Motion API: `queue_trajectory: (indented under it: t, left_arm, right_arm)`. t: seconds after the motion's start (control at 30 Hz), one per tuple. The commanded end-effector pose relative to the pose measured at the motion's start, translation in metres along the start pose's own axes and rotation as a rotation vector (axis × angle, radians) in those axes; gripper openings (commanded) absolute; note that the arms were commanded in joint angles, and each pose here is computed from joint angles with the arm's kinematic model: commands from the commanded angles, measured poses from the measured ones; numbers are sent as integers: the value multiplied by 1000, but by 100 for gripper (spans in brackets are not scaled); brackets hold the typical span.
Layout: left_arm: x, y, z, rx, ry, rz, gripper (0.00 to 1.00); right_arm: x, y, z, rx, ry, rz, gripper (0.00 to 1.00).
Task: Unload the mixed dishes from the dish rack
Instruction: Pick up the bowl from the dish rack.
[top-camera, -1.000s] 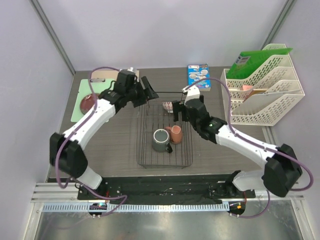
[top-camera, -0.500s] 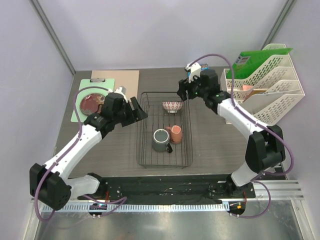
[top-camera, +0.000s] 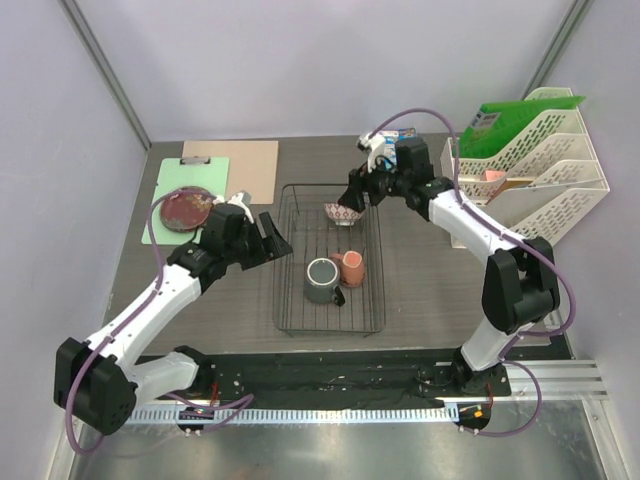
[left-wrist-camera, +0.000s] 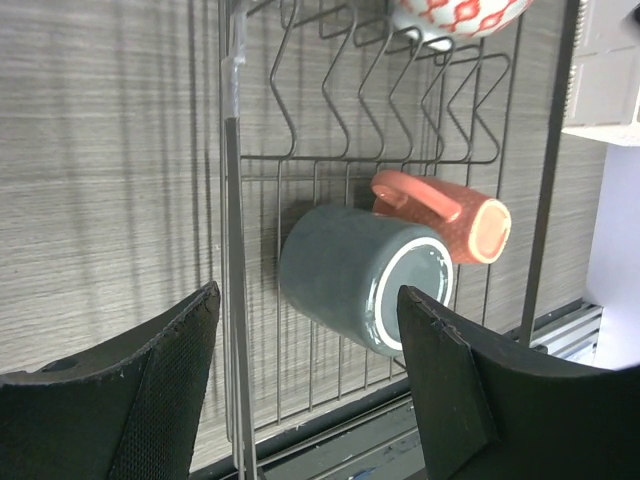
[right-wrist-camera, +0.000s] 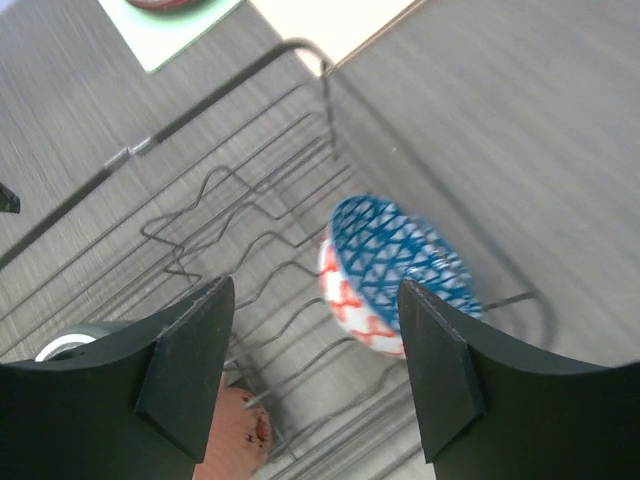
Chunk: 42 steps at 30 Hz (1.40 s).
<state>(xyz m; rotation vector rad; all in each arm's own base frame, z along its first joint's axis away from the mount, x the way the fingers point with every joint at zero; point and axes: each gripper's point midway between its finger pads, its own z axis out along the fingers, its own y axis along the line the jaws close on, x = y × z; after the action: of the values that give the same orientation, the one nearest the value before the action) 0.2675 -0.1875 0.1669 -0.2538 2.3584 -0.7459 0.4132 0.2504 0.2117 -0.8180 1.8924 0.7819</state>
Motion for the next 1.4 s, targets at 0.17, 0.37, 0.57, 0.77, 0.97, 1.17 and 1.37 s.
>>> queue_trajectory:
  t: [0.17,0.37,0.57,0.77,0.97,1.17,1.37]
  left_arm:
    - [6,-4,13,49,19,-13,70]
    - [9,0,18,35,27,-16,70]
    - [17,6,25,21,59,-19,70]
    - [24,10,30,11,90,-27,69]
    - [25,11,31,9,94,-26,69]
    - [31,13,34,4,120,-33,69]
    - [31,13,34,3,123,-27,69]
  right_arm:
    - [50,3,20,49,30,28,66]
    - [44,-4,23,78,-4,2,66]
    - [17,3,13,93,-58,-58,66]
    - [10,-1,13,108,-55,-75,66]
    - [14,-11,20,133,-28,-110,66]
    - [18,-29,33,150,10,-145,66]
    - [31,-30,45,85,88,-167,64]
